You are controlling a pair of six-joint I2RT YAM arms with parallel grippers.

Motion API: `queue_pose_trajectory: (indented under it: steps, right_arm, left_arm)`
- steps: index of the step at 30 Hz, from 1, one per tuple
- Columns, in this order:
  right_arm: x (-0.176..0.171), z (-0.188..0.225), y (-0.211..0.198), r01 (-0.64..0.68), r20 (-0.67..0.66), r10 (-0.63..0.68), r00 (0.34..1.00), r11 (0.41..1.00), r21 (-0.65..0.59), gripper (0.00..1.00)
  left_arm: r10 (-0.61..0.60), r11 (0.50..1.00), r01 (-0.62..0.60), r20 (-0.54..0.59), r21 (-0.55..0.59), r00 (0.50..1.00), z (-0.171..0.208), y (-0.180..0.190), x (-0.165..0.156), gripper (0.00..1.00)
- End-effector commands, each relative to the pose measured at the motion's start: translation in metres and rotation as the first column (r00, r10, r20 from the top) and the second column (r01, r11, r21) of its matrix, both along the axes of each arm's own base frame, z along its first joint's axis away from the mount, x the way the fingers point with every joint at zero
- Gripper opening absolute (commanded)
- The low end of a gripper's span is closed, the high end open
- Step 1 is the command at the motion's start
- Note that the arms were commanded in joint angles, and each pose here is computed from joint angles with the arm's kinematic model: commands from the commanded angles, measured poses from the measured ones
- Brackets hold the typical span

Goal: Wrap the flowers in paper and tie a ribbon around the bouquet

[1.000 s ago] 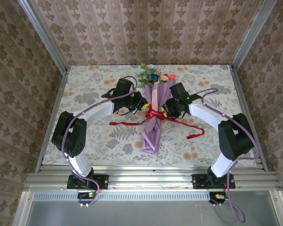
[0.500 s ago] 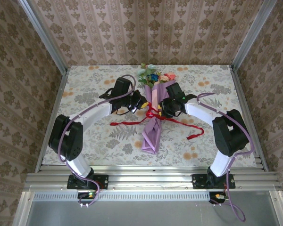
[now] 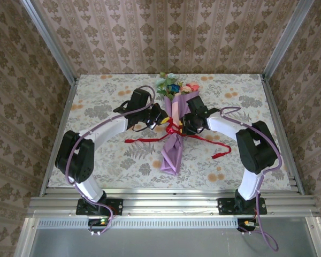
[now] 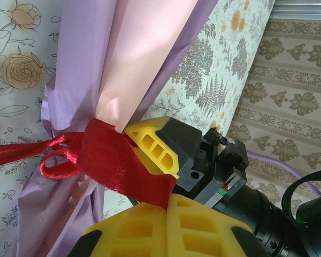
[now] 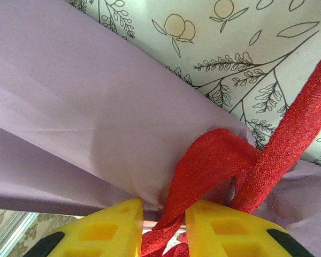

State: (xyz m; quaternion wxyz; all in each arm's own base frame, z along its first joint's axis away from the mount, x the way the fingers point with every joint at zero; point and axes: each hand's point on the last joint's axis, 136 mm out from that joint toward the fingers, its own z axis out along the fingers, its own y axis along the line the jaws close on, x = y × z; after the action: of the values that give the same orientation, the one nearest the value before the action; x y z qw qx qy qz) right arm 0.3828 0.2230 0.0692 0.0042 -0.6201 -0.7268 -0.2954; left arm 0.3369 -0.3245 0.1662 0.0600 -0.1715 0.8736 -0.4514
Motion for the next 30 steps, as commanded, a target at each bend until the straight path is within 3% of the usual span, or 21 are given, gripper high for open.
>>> queue_pose_trajectory:
  steps: [1, 5, 11, 21, 25, 30]
  right_arm:
    - [-0.001, -0.003, -0.004, 0.036, -0.02, -0.037, 0.999, 0.999, -0.012, 0.29]
    - [0.003, -0.008, -0.006, 0.048, -0.017, -0.048, 0.999, 0.999, -0.01, 0.24]
    - [0.006, 0.006, -0.009, 0.055, 0.024, -0.054, 0.998, 0.998, -0.015, 0.0]
    - [-0.012, 0.027, -0.001, 0.014, 0.066, -0.018, 0.998, 0.998, 0.059, 0.0]
    - [-0.021, 0.024, 0.002, 0.001, 0.066, -0.007, 0.998, 0.996, 0.086, 0.0]
    - [-0.023, 0.021, 0.005, -0.016, 0.075, 0.008, 0.997, 0.994, 0.107, 0.0]
  left_arm:
    - [0.009, 1.0, -0.009, 0.024, -0.002, 1.0, 0.012, 0.004, -0.004, 0.0]
    - [0.006, 1.0, -0.006, 0.027, -0.004, 1.0, 0.014, 0.004, -0.005, 0.0]
    - [0.004, 1.0, -0.004, 0.01, 0.005, 1.0, 0.01, 0.006, -0.01, 0.0]
    - [0.042, 0.999, -0.042, -0.031, 0.003, 0.999, -0.001, 0.003, -0.01, 0.0]
    - [0.083, 0.995, -0.081, -0.045, 0.049, 0.995, -0.01, 0.01, -0.01, 0.0]
    - [0.156, 0.981, -0.156, 0.013, 0.118, 0.988, -0.017, 0.019, -0.003, 0.0]
